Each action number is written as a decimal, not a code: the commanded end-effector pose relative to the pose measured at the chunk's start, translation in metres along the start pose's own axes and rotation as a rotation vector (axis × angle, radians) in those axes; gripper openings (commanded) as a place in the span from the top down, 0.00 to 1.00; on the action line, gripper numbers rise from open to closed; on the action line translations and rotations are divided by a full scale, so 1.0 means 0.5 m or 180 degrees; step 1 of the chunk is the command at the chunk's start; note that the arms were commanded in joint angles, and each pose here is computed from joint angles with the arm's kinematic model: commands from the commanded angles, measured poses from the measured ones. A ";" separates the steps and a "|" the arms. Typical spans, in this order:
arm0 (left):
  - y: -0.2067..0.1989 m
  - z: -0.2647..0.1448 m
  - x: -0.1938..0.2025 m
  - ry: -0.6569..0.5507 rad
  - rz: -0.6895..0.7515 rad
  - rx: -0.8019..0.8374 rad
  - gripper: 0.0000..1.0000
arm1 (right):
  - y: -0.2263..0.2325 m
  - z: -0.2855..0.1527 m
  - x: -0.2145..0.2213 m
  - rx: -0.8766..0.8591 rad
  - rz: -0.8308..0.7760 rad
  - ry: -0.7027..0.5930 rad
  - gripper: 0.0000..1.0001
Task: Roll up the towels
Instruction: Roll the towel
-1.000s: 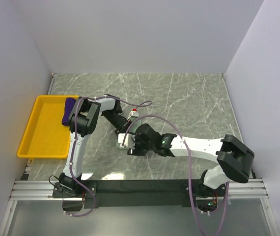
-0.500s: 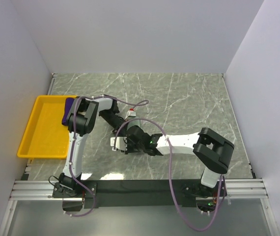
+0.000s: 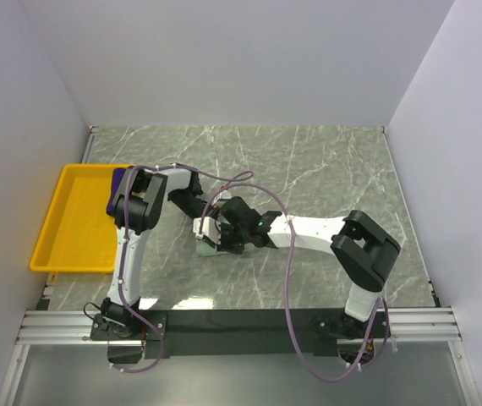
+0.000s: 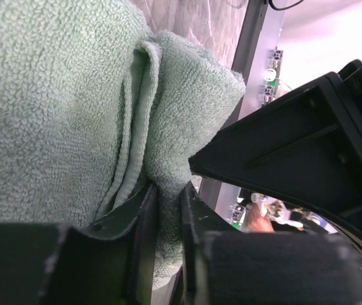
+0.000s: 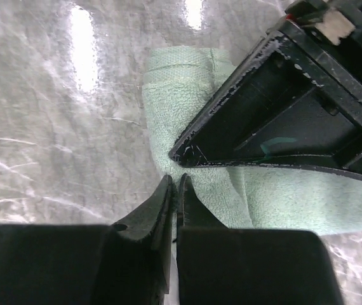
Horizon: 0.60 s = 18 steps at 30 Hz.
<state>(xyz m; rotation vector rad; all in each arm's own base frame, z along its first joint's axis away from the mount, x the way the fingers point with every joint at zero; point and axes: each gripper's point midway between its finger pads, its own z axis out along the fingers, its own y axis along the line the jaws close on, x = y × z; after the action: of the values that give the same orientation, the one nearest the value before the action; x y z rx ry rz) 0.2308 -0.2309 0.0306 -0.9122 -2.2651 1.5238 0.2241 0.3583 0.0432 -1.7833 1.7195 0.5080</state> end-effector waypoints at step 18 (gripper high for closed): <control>-0.002 -0.282 -0.032 -0.1279 0.0836 -0.0949 0.42 | 0.034 -0.022 0.051 -0.1151 0.1242 0.0346 1.00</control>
<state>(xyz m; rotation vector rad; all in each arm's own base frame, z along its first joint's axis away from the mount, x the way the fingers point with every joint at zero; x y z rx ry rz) 0.2994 -0.1488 0.0542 -0.9803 -2.6699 1.6045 0.2301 0.3518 0.0485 -1.7291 1.9681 0.8289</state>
